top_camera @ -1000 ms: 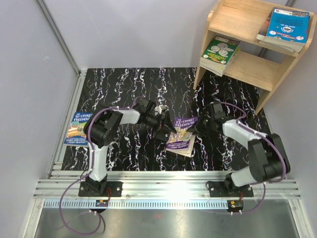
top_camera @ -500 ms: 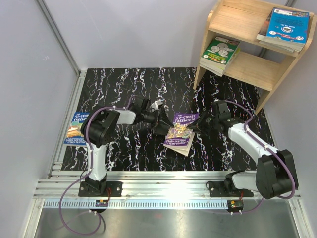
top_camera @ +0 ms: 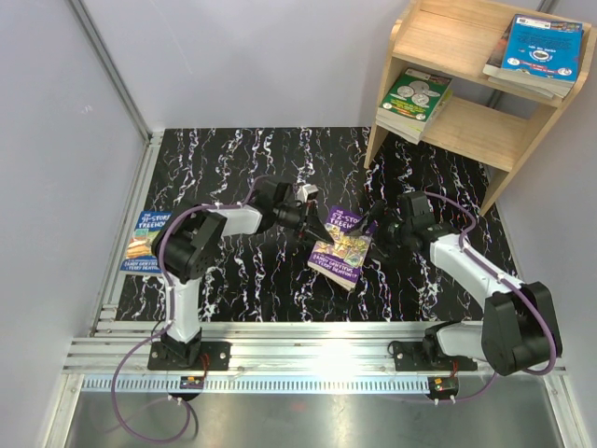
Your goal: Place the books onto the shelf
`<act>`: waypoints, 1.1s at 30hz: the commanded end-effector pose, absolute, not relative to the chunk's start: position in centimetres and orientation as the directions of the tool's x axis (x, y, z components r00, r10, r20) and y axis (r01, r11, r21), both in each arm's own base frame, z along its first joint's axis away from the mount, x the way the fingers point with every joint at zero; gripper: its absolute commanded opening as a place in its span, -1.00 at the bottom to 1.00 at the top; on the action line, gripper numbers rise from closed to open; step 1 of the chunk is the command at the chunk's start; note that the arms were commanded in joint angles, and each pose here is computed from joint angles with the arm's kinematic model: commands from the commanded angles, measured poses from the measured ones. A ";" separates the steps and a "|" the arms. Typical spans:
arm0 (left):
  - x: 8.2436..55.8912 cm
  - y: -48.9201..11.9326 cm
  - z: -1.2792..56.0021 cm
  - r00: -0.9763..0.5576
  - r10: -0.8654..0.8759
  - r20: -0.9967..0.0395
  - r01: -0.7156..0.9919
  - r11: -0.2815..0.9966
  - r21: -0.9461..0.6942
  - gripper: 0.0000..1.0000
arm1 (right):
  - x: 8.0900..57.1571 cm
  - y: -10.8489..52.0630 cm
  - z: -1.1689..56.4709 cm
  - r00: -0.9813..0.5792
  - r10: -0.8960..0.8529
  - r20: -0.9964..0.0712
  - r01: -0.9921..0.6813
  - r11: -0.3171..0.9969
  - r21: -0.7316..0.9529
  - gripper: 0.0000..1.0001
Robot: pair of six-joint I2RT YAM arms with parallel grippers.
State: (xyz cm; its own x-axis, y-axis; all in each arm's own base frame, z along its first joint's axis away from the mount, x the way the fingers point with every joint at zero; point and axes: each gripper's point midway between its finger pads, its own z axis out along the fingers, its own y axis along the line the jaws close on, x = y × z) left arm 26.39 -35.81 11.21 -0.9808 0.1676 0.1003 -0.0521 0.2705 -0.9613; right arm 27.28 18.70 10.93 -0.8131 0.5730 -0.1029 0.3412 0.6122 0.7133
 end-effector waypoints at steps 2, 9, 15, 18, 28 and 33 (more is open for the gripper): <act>27.0 -36.5 19.9 -0.977 0.194 -0.091 0.118 0.135 -0.984 -1.00 | 28.0 18.3 14.0 -0.822 0.528 -0.215 0.251 0.674 0.695 0.99; 28.4 -36.7 26.8 -0.980 0.143 -0.141 0.145 0.017 -0.989 -1.00 | 27.3 17.4 15.5 -0.809 0.537 -0.240 0.224 0.659 0.718 0.99; 29.0 -36.3 32.4 -0.983 0.103 -0.149 0.132 -0.151 -0.980 -1.00 | 28.2 16.4 20.5 -0.756 0.590 -0.285 0.174 0.600 0.781 1.00; 29.2 -35.7 34.6 -0.987 0.089 -0.131 0.104 -0.257 -0.961 -1.00 | 28.6 15.9 22.9 -0.726 0.629 -0.280 0.160 0.549 0.820 0.99; 29.9 -36.0 33.3 -0.990 0.052 -0.134 0.121 -0.200 -0.972 -1.00 | 28.2 17.2 27.3 -0.707 0.686 -0.173 0.109 0.348 0.931 0.10; 30.7 -36.5 31.0 -0.988 0.036 -0.148 0.145 -0.074 -0.987 -1.00 | 27.6 17.2 27.7 -0.706 0.688 -0.168 0.099 0.331 0.938 -0.54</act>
